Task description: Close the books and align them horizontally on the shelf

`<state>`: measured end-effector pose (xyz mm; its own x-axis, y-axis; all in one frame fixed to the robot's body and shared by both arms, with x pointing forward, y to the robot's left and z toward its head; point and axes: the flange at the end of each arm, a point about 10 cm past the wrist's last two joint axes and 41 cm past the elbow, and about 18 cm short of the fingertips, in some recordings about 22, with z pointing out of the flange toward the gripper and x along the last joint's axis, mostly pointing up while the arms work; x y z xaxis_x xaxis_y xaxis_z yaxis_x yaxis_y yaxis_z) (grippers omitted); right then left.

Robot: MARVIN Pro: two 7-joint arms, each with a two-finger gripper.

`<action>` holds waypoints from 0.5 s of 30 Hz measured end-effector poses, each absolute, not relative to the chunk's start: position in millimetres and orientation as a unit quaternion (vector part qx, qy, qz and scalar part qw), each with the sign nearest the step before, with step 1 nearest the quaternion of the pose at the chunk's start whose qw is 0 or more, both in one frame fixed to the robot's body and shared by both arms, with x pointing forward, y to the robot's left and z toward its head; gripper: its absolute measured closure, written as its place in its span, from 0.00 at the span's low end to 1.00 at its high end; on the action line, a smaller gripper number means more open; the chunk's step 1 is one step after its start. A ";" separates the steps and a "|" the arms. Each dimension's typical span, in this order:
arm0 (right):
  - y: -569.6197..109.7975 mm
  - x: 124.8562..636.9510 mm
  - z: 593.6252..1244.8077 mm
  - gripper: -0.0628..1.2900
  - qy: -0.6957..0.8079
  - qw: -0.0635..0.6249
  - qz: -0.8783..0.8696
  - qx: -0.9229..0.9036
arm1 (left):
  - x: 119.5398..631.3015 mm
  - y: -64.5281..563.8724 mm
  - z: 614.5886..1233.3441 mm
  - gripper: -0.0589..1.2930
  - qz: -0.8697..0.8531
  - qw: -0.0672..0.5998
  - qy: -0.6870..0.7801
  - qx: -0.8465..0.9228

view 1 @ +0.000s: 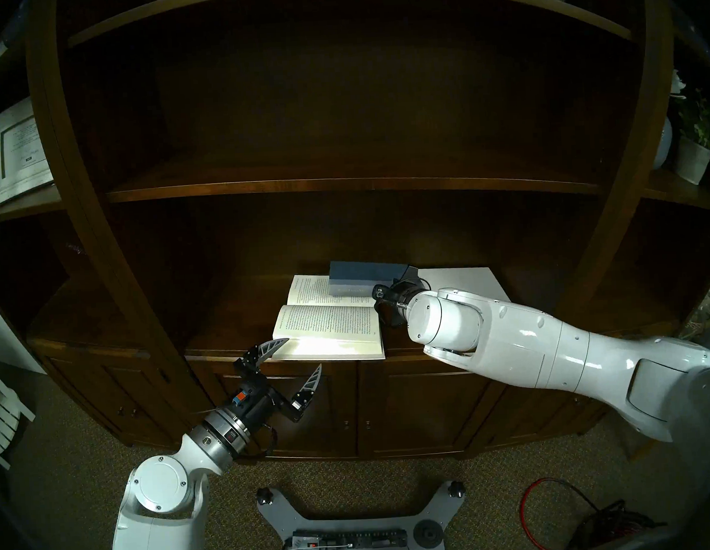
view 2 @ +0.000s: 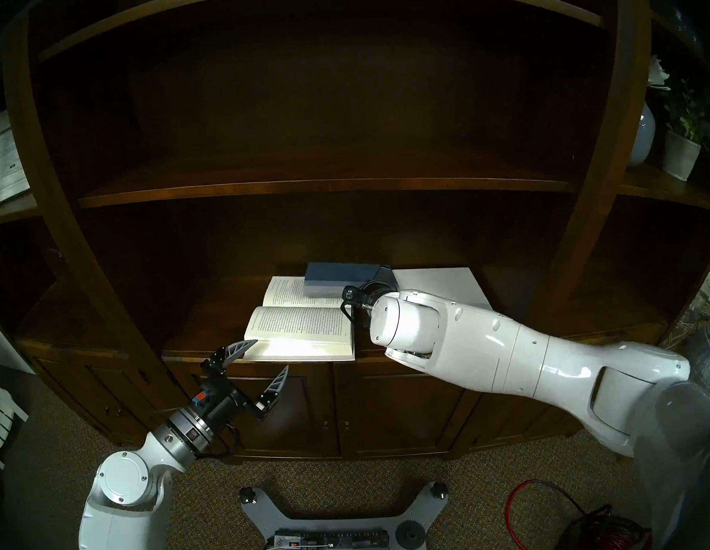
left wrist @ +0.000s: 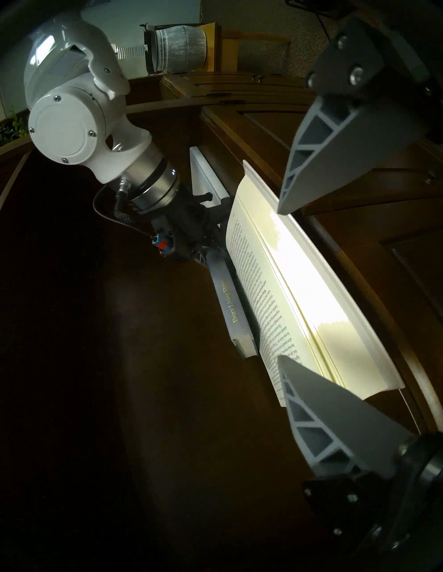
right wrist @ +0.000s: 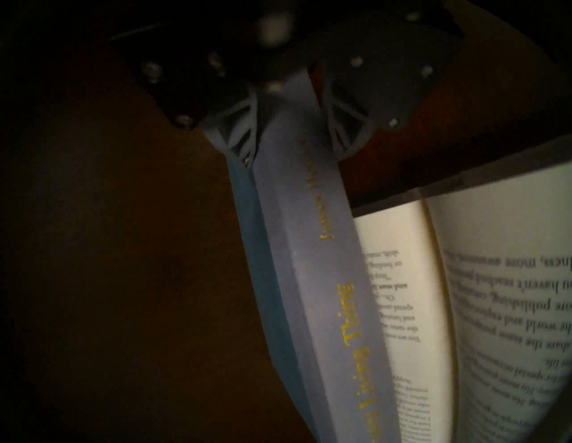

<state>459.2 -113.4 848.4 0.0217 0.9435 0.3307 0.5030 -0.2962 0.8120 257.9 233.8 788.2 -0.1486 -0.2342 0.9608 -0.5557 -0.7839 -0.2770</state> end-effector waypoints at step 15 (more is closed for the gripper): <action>-144.3 428.2 879.8 0.81 0.521 0.277 0.451 0.670 | 257.9 233.8 787.8 0.04 0.692 0.116 -0.307 0.643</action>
